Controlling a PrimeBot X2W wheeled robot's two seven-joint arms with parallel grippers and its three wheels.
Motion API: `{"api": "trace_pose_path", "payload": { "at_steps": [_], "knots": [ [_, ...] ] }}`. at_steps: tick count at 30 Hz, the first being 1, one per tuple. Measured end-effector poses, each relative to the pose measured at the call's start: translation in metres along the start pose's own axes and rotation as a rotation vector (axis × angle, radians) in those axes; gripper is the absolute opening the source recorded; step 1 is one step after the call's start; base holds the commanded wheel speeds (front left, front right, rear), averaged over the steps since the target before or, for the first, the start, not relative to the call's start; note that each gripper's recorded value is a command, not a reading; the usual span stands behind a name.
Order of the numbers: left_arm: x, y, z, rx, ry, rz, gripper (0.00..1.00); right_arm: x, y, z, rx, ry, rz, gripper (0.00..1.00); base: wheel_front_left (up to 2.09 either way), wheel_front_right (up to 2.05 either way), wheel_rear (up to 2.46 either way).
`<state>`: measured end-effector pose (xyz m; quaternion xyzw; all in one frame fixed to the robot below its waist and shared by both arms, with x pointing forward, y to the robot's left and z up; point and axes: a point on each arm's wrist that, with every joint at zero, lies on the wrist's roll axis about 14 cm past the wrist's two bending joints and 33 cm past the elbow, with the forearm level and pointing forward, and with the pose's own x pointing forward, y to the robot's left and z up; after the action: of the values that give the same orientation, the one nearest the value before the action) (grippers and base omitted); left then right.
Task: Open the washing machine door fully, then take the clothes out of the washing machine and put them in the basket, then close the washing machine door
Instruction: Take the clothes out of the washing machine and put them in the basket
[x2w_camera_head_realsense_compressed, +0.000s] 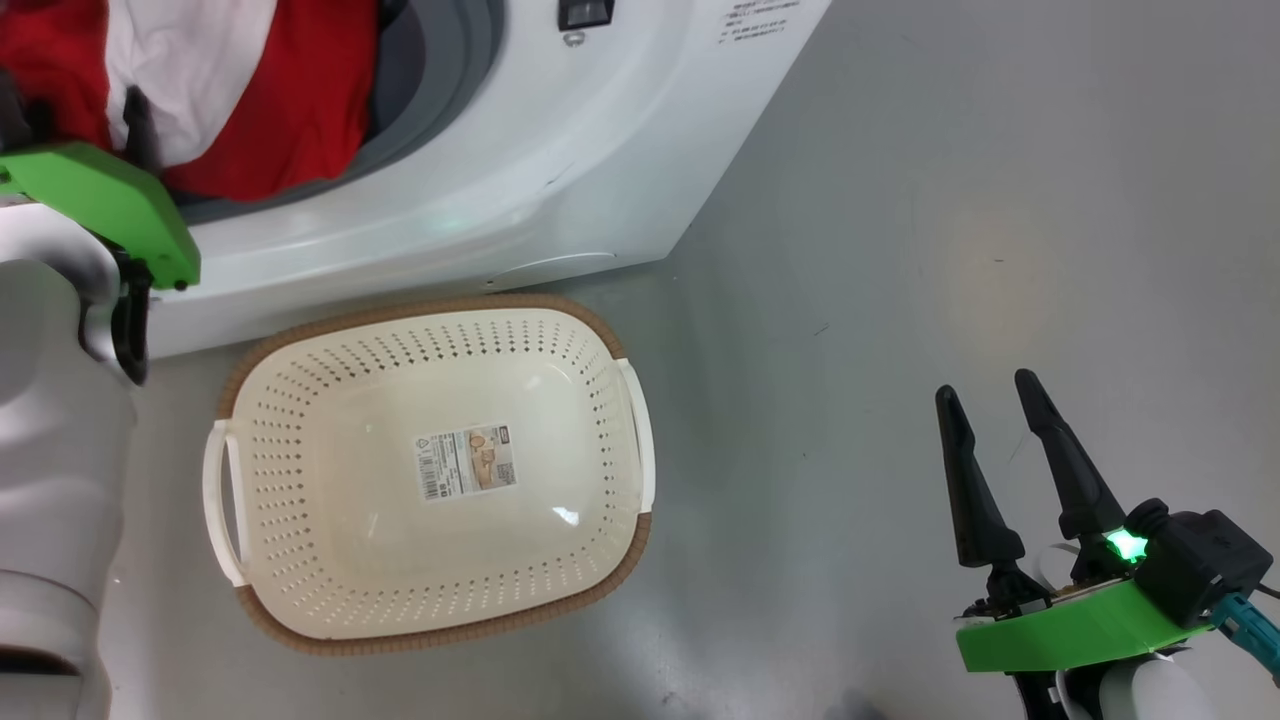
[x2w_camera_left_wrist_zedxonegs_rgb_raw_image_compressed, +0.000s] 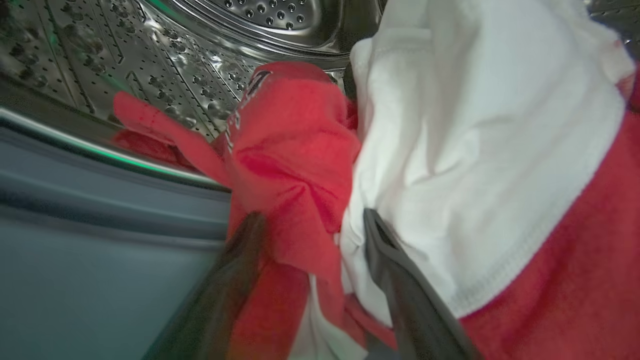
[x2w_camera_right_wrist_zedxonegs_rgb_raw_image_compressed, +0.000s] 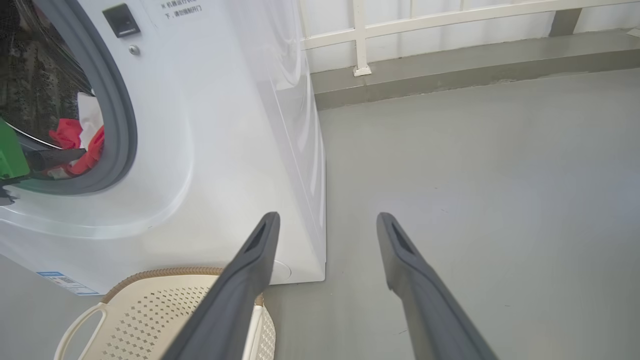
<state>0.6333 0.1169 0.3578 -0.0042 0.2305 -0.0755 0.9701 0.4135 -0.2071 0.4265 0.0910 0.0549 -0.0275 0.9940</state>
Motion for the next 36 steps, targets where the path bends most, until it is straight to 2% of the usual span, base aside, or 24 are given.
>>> {"api": "trace_pose_path", "payload": {
  "at_steps": [9, 10, 11, 12, 13, 14, 25, 36],
  "knots": [
    [0.000, 0.001, -0.013, -0.003, 0.090, 0.010, 1.00, 0.000, 0.002, 0.000, 0.007, 0.000, 0.004, 1.00, 0.00, 0.00, 0.00],
    [0.000, 0.001, -0.014, -0.002, 0.092, 0.010, 0.91, 0.000, 0.002, 0.000, 0.008, 0.000, 0.004, 1.00, 0.00, 0.00, 0.00],
    [0.000, 0.001, -0.014, -0.001, 0.095, 0.009, 0.62, 0.000, 0.002, 0.000, 0.008, 0.001, 0.004, 1.00, 0.00, 0.00, 0.00],
    [0.000, 0.000, -0.015, -0.001, 0.097, 0.009, 0.62, 0.000, 0.002, -0.001, 0.008, 0.001, 0.005, 1.00, 0.00, 0.00, 0.00],
    [0.000, 0.000, -0.015, 0.000, 0.100, 0.008, 0.36, 0.000, 0.002, -0.001, 0.008, 0.001, 0.005, 1.00, 0.00, 0.00, 0.00],
    [0.000, -0.001, -0.016, 0.001, 0.101, 0.005, 0.00, 0.000, 0.002, -0.001, 0.008, 0.001, 0.006, 1.00, 0.00, 0.00, 0.00],
    [-0.001, -0.003, -0.007, -0.037, 0.027, -0.008, 0.00, 0.002, 0.006, -0.003, 0.013, 0.005, 0.016, 1.00, 0.00, 0.00, 0.00],
    [-0.006, -0.006, 0.032, -0.142, -0.146, -0.043, 0.00, 0.006, 0.012, -0.004, 0.022, 0.003, 0.036, 1.00, 0.00, 0.00, 0.00]
  ]
}}
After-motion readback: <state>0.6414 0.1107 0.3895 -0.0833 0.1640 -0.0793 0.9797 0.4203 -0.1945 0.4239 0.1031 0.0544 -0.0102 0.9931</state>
